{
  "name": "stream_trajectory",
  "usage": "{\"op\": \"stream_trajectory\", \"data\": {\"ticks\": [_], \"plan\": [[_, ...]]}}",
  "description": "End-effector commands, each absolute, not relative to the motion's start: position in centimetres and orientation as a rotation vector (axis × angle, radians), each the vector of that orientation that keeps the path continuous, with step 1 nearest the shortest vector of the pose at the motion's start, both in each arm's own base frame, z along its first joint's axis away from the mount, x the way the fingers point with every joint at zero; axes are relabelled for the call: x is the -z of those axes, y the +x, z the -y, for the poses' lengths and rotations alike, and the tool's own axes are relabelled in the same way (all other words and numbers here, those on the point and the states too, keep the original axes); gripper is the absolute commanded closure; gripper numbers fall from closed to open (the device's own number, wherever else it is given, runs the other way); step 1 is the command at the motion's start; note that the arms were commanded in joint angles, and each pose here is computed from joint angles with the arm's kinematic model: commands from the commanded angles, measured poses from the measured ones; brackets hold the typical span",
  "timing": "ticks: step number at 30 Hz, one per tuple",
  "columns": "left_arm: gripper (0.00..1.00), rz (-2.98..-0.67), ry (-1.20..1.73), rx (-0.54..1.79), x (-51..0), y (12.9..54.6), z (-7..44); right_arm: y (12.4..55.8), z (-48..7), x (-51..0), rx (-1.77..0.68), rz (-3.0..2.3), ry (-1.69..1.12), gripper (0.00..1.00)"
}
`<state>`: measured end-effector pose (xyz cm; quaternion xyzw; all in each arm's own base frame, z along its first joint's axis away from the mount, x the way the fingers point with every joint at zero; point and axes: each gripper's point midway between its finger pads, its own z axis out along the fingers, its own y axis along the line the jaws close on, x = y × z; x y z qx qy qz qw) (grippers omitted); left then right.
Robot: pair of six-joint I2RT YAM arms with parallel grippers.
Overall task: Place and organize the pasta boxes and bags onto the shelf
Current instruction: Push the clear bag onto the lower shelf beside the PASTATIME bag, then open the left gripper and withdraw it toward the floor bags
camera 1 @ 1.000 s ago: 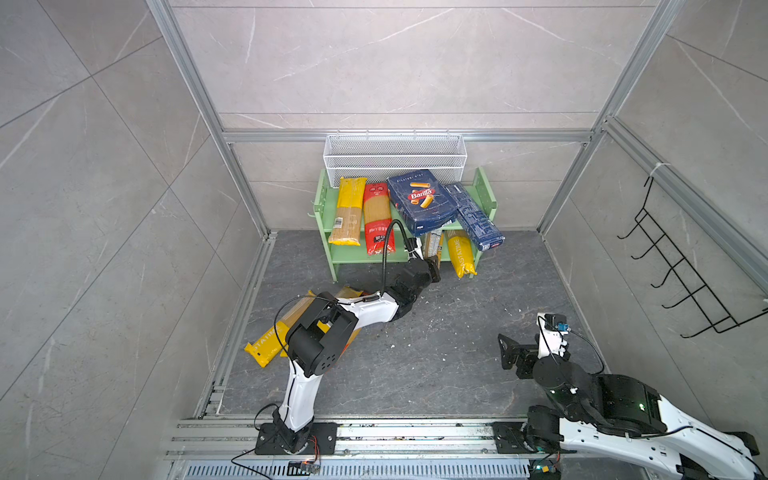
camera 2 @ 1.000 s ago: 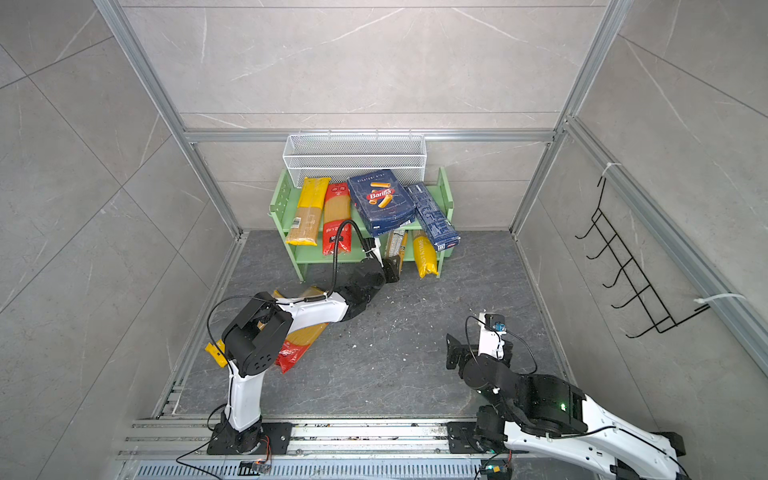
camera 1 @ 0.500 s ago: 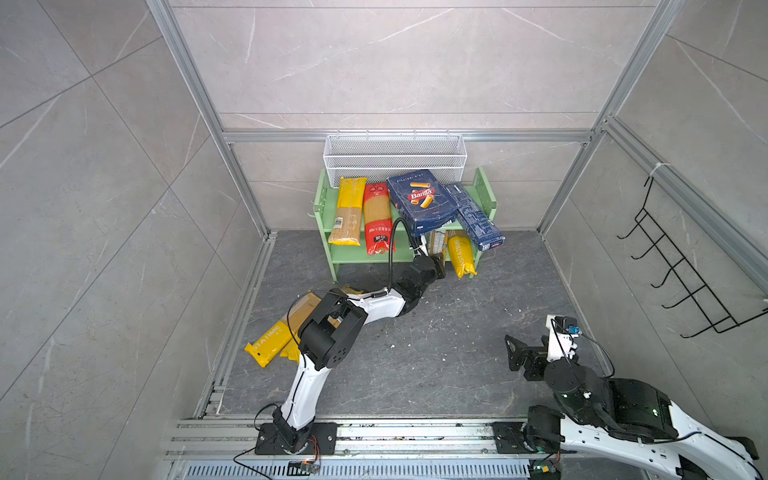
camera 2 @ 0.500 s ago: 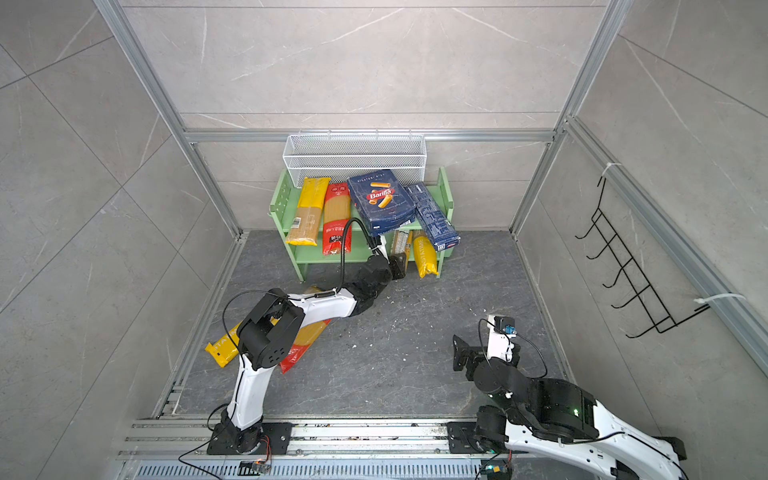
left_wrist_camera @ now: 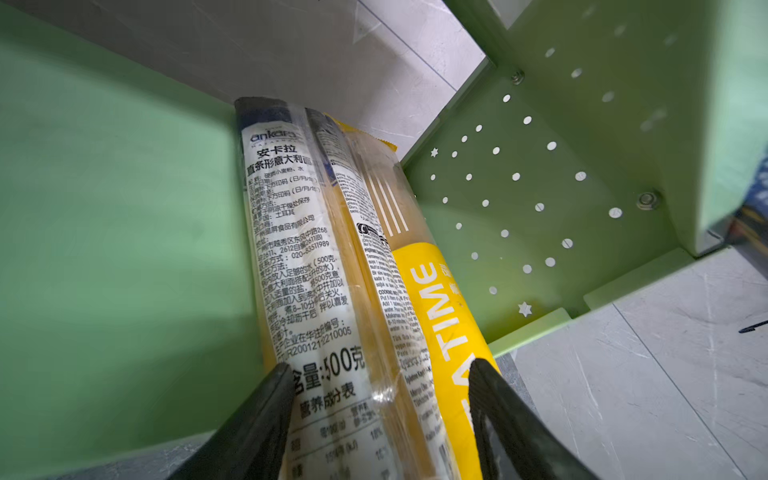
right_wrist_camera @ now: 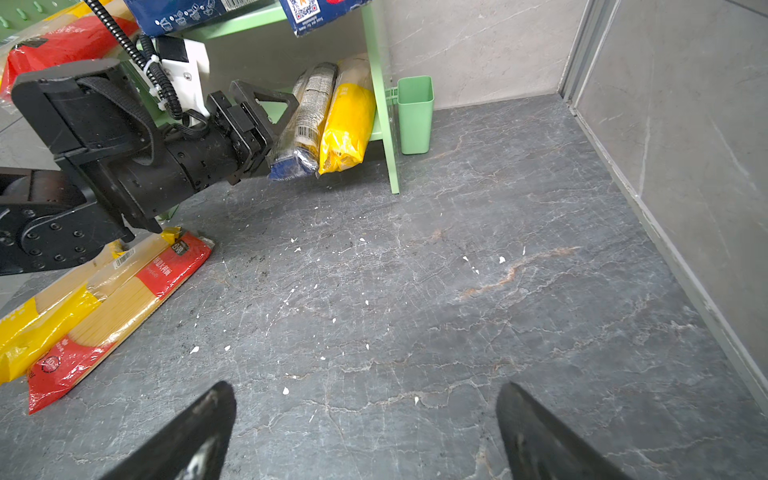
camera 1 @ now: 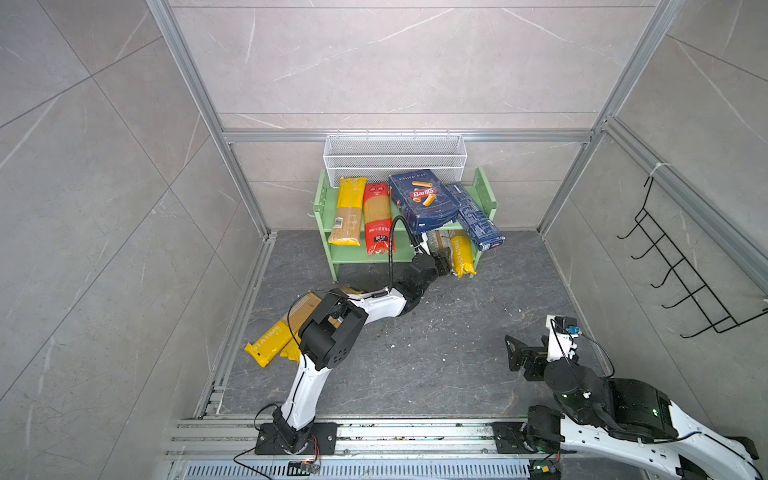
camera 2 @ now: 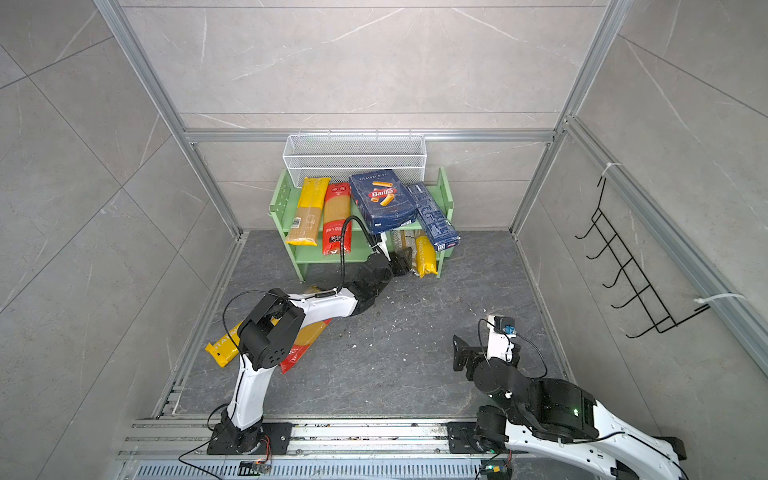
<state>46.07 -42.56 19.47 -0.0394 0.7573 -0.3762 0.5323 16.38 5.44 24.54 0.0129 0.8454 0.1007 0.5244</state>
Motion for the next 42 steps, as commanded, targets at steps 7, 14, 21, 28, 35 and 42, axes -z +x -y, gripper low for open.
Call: {"op": "stream_trajectory", "data": {"ticks": [7,14,21,28,35,42], "plan": [[0.29,-1.644,-0.059,1.000,-26.8,43.3,41.3,16.3,-4.9,-25.4,-0.230,-2.014,0.042,0.00],[0.27,-1.642,-0.031,1.001,-27.3,42.1,40.3,16.5,-5.1,-25.6,-0.205,-2.025,0.039,0.00],[0.23,-1.661,-0.001,1.017,-27.7,41.1,40.1,16.6,-5.5,-25.9,-0.185,-2.034,0.034,0.00],[0.23,-1.706,0.010,1.015,-26.6,39.7,39.0,16.8,-6.1,-26.0,-0.170,-2.050,0.026,0.00],[0.25,-1.748,0.035,1.031,-25.7,37.4,37.9,17.1,-7.4,-26.2,-0.186,-2.062,0.012,0.00],[0.30,-1.806,0.078,1.033,-24.3,33.9,37.1,17.4,-8.7,-26.0,-0.196,-2.074,-0.003,0.01]]}}
